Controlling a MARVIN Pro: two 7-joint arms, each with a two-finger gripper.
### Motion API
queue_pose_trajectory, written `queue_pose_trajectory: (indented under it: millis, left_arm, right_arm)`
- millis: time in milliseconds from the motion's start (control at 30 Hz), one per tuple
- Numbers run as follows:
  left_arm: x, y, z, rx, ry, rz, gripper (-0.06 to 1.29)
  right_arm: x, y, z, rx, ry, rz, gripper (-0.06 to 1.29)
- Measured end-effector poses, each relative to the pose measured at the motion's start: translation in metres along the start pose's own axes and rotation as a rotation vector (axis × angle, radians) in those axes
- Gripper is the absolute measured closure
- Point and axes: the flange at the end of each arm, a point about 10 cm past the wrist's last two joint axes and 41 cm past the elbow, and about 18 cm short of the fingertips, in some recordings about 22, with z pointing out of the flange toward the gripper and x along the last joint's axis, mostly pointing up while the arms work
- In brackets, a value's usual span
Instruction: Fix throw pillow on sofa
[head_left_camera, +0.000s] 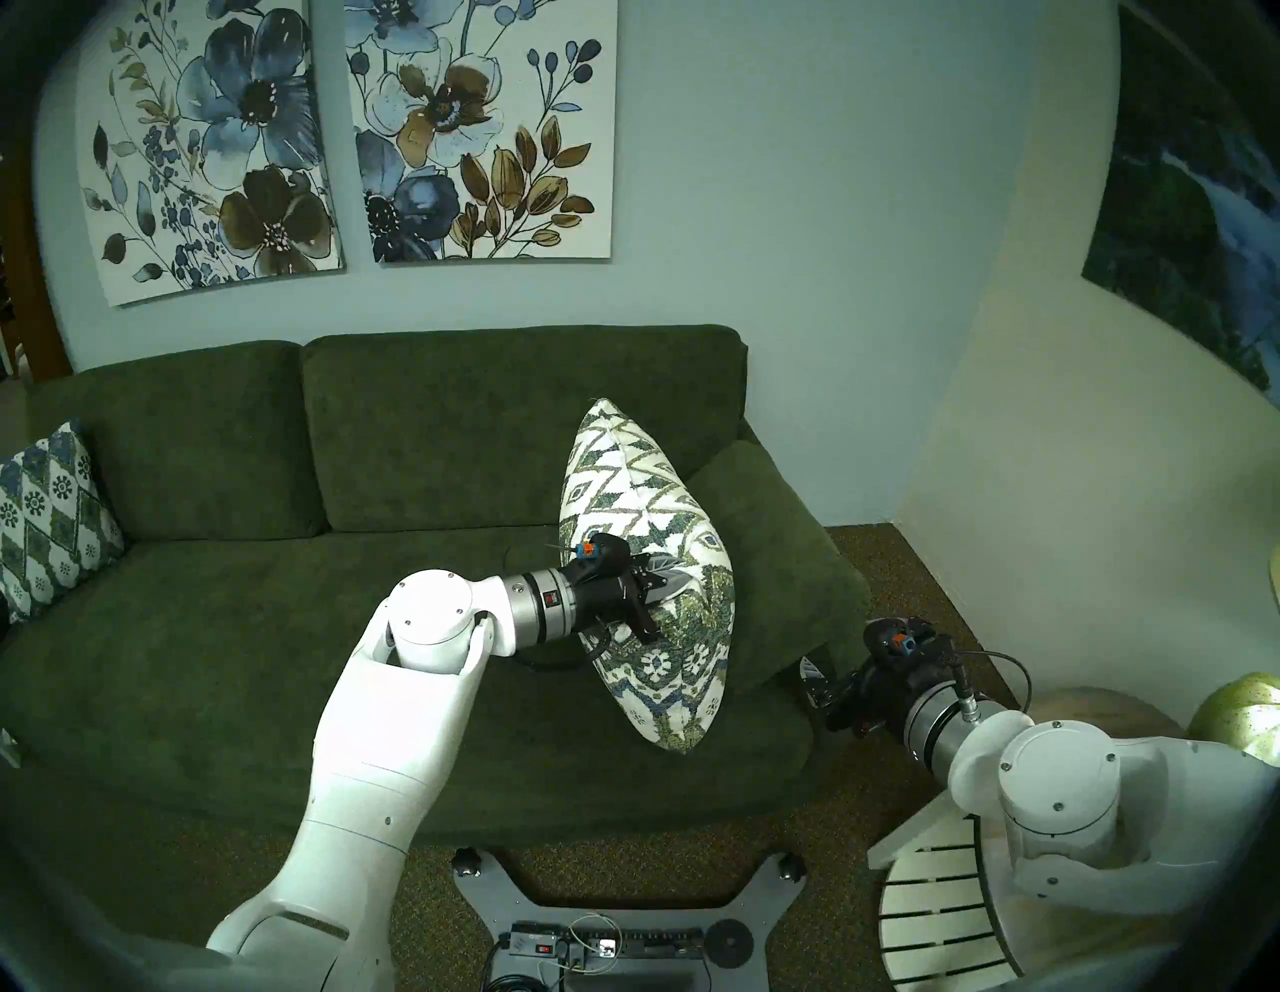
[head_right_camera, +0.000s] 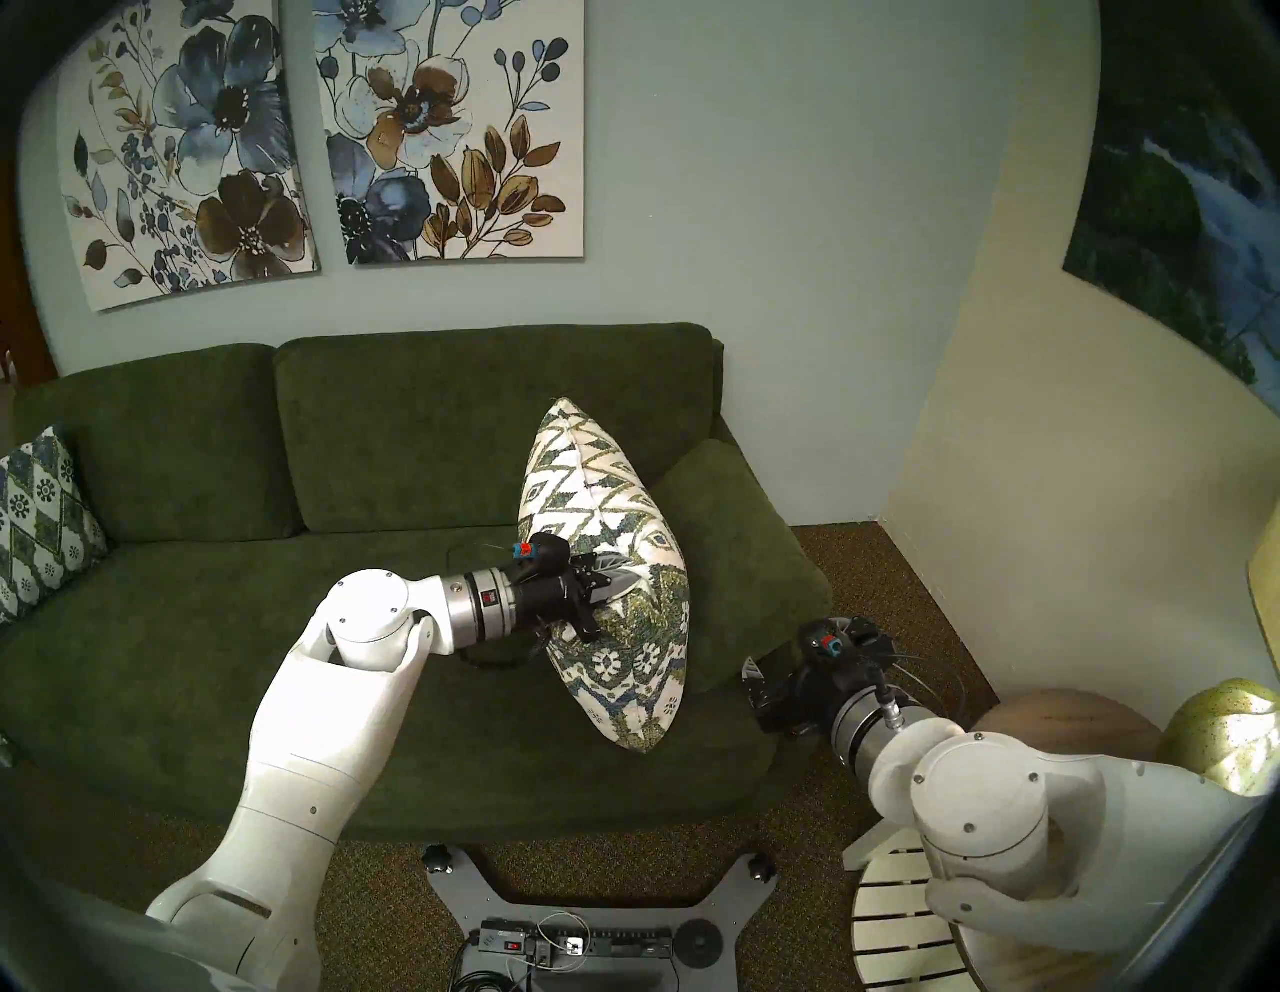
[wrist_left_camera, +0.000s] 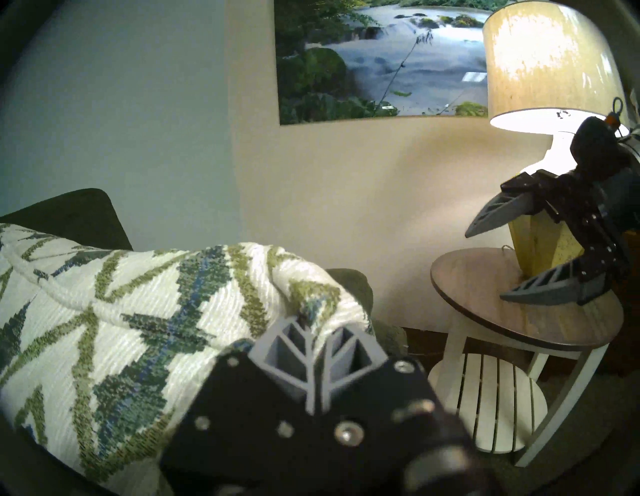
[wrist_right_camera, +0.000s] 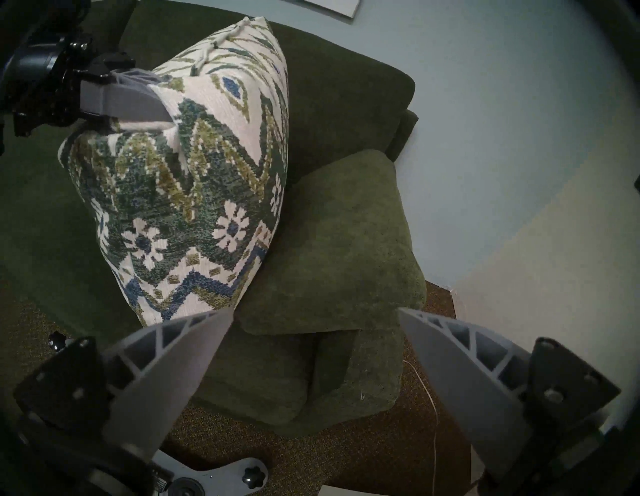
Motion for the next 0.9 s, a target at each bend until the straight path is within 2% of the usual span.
queue_pose_trajectory:
  millis: [167, 467, 700, 900]
  left_arm:
    - [-0.003, 0.001, -0.009, -0.008, -0.012, -0.001, 1.25]
    - [-0.004, 0.003, -0.013, -0.017, -0.018, 0.002, 1.25]
    - [0.000, 0.005, -0.010, -0.024, -0.017, 0.002, 1.25]
    - [0.005, 0.007, -0.008, -0.030, -0.019, 0.004, 1.25]
  right_arm:
    - [0.003, -0.008, 0.000, 0.080, 0.017, -0.010, -0.01]
    - [0.002, -0.031, 0.002, 0.192, 0.022, -0.019, -0.01]
    - [-0.005, -0.035, 0.017, 0.222, 0.020, -0.023, -0.01]
    - [-0.002, -0.032, 0.036, 0.234, 0.036, -0.016, -0.01]
